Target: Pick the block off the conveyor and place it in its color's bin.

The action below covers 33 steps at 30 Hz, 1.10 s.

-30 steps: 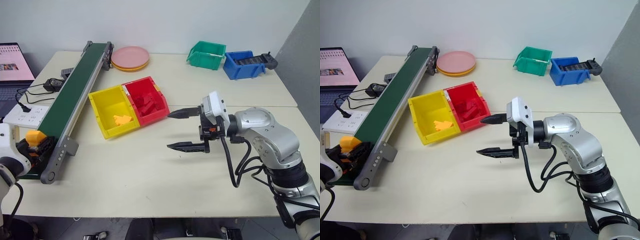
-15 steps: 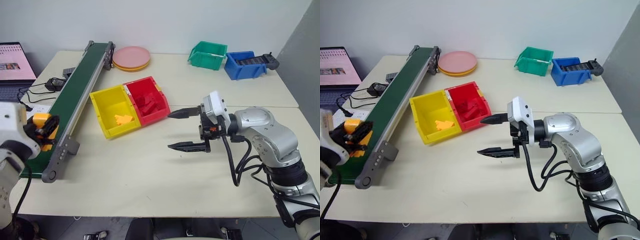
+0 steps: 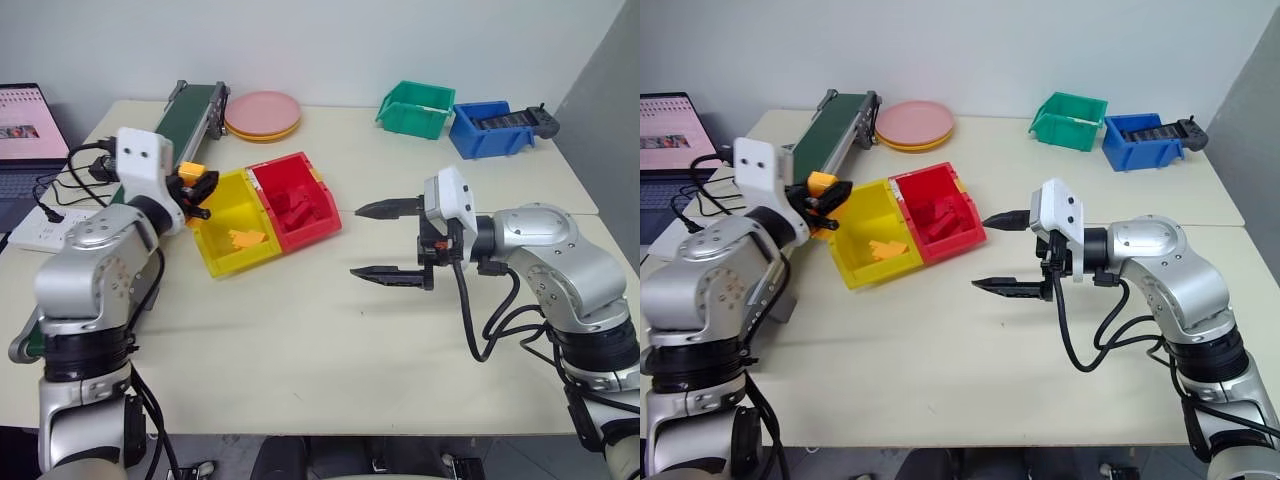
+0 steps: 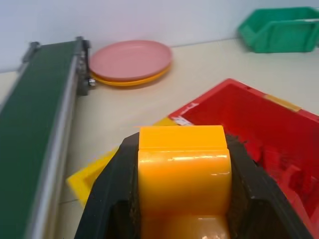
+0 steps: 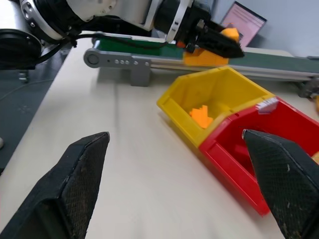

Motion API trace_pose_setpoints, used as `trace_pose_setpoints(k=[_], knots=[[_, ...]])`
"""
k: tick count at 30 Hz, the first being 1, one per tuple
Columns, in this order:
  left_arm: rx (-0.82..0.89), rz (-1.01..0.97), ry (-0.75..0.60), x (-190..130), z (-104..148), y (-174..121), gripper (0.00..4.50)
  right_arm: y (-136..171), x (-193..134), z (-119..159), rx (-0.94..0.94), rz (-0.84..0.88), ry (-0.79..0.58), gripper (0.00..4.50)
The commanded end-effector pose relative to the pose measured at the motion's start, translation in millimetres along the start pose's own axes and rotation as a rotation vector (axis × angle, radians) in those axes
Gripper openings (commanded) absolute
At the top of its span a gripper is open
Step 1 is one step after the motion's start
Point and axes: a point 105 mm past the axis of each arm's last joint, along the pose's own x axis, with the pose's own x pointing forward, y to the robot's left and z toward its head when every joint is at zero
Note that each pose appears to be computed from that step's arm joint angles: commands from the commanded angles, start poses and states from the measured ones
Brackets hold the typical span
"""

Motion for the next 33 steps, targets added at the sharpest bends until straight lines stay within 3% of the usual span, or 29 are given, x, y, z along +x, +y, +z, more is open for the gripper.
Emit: trace_pose_setpoints(k=[1, 4, 5, 13, 19, 25, 33], knots=[[0.041, -0.02, -0.057, 5.1, 12.1, -4.0, 1.52, 0.8, -5.9, 11.8, -0.035, -0.027, -0.024, 4.5], [0.042, -0.009, -0.063, 5.8, 10.5, -2.2, 1.52, 1.7, -6.1, 10.5, -0.033, -0.03, -0.022, 4.5], [0.033, -0.01, -0.066, 5.5, 9.8, -2.1, 2.22, 2.0, -6.1, 9.8, -0.032, -0.03, -0.021, 4.5], [0.088, -0.043, -0.043, -4.2, 4.4, -7.8, 3.8, -0.7, -5.6, 6.5, -0.049, -0.045, -0.01, 4.5], [0.246, -0.118, 0.011, -55.5, 2.4, -19.1, 3.8, -7.9, -8.8, 2.2, -0.09, -0.095, -0.025, 4.5], [0.214, -0.13, 0.107, -104.2, -22.0, -17.6, 3.8, -12.5, -20.7, -8.5, -0.104, -0.117, -0.059, 4.5], [0.118, -0.123, 0.018, -126.6, -24.0, -31.4, 3.8, -13.9, -26.3, -20.2, -0.062, -0.098, -0.055, 4.5]])
